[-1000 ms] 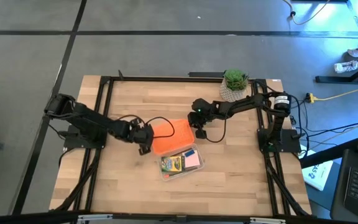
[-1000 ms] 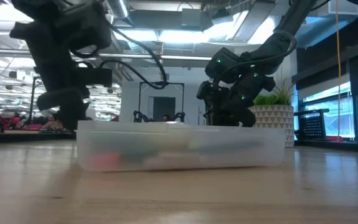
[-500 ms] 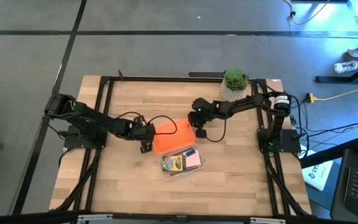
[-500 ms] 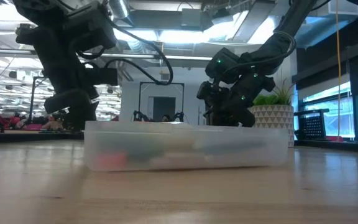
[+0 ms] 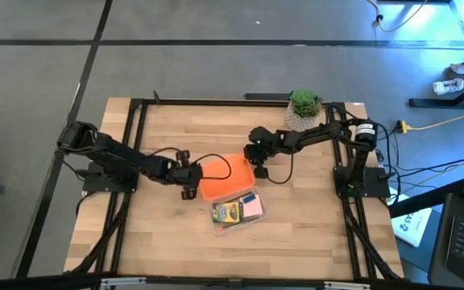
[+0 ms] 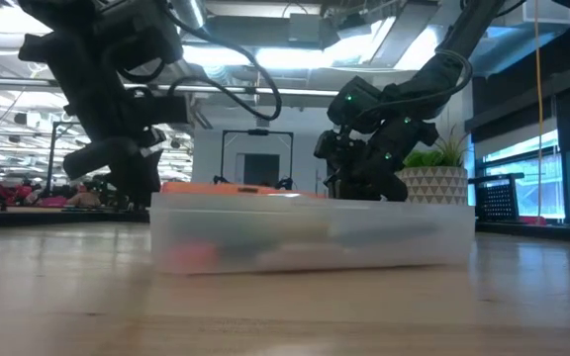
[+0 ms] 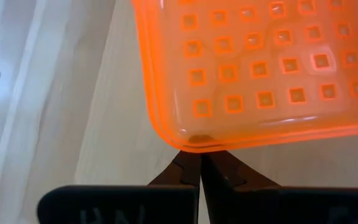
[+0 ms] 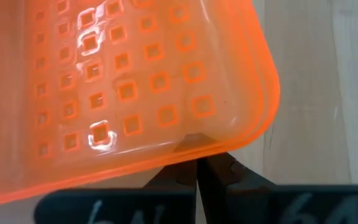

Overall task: Pack school essentials
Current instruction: Close the supply box

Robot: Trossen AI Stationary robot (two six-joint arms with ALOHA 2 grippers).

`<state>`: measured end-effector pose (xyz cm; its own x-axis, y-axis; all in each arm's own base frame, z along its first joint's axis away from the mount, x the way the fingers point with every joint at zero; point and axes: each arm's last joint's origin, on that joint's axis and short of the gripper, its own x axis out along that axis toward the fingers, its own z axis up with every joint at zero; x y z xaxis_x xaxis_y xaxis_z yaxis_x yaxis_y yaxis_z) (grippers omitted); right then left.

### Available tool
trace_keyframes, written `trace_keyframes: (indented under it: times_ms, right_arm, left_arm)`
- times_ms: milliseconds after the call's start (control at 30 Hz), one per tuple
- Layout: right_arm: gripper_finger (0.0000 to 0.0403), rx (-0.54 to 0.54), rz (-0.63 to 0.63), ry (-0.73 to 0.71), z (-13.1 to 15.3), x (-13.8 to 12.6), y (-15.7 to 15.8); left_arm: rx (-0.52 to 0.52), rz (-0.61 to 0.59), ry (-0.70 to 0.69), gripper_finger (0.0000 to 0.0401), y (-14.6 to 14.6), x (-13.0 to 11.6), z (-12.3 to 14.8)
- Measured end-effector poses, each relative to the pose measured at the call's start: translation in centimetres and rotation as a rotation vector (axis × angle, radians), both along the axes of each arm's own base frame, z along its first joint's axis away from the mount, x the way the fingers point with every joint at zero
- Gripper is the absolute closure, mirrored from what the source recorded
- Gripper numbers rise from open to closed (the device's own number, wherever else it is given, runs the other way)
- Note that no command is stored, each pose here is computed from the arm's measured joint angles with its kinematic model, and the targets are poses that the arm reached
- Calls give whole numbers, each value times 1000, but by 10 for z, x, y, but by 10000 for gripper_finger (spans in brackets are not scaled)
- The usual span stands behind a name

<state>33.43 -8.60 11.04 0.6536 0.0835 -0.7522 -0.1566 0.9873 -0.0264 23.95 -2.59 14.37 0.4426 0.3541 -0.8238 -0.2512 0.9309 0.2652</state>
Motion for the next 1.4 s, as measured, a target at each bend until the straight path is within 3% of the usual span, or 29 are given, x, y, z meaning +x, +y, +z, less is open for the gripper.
trace_keyframes:
  times_ms: [200,667,1100,1400]
  right_arm:
    - [398,-14,17,0,0,0,0]
    - [398,-28,88,-30,3,1,2]
    - [398,-52,128,-96,25,1,7]
    - [398,25,182,-112,25,1,10]
  left_arm:
    - [53,-53,6,401,-6,0,1]
    - [99,-38,-6,401,-6,0,3]
    - [114,-39,-23,401,-9,4,8]
    - [121,-95,-22,401,-18,5,11]
